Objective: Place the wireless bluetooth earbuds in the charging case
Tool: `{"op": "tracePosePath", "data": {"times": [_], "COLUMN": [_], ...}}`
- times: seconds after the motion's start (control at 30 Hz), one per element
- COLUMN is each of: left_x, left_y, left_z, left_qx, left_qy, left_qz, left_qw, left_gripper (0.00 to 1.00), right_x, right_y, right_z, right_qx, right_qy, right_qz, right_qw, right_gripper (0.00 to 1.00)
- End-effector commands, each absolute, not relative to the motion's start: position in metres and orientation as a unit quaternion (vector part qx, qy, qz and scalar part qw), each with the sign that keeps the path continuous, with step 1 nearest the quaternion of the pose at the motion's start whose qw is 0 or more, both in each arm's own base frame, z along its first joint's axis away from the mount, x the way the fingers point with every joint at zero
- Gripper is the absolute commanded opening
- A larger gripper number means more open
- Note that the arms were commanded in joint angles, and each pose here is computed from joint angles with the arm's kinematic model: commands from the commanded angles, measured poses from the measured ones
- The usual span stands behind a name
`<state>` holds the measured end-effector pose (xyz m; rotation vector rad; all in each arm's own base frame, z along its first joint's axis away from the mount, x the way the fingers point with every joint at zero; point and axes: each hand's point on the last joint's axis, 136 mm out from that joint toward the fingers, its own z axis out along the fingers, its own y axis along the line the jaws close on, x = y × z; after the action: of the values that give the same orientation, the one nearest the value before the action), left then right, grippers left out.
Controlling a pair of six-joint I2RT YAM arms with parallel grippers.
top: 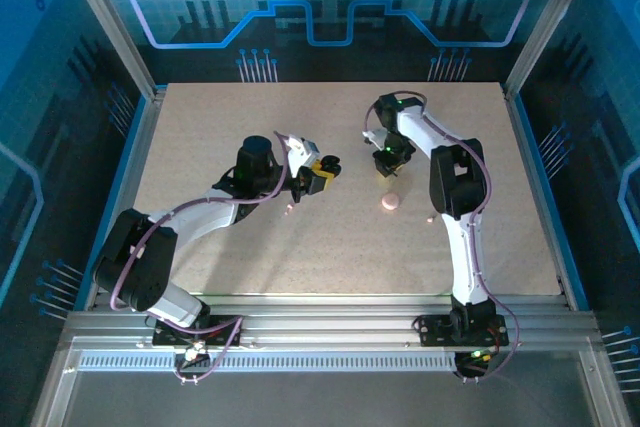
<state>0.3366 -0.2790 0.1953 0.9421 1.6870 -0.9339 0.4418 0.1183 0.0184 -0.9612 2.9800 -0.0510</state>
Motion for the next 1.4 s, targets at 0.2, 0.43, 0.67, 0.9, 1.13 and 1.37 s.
{"op": "tracePosePath", "data": {"times": [0.2, 0.43, 0.67, 0.9, 1.13, 1.37], "left_x": [0.342, 0.343, 0.344, 0.344, 0.345, 0.351], "left_y": [-0.280, -0.281, -0.282, -0.282, -0.283, -0.282], "left_z": [0.209, 0.209, 0.210, 0.212, 0.209, 0.203], "left_qx": [0.391, 0.391, 0.392, 0.393, 0.390, 0.369], "left_qy": [0.677, 0.677, 0.676, 0.674, 0.675, 0.679], "left_qz": [-0.383, -0.384, -0.385, -0.385, -0.387, -0.387], "left_qw": [0.492, 0.491, 0.491, 0.492, 0.492, 0.503], "left_gripper": [0.20, 0.19, 0.19, 0.20, 0.19, 0.19], "right_x": [0.440, 0.441, 0.446, 0.451, 0.448, 0.435], "right_y": [0.106, 0.103, 0.108, 0.115, 0.124, 0.140], "right_z": [0.008, 0.005, 0.024, 0.055, 0.081, 0.111], "right_qx": [-0.316, -0.315, -0.306, -0.294, -0.275, -0.242], "right_qy": [0.948, 0.948, 0.951, 0.954, 0.957, 0.957], "right_qz": [-0.032, -0.039, -0.032, -0.016, 0.014, 0.072], "right_qw": [-0.018, -0.021, 0.009, 0.054, 0.093, 0.142], "right_gripper": [0.30, 0.26, 0.24, 0.22, 0.22, 0.21]}}
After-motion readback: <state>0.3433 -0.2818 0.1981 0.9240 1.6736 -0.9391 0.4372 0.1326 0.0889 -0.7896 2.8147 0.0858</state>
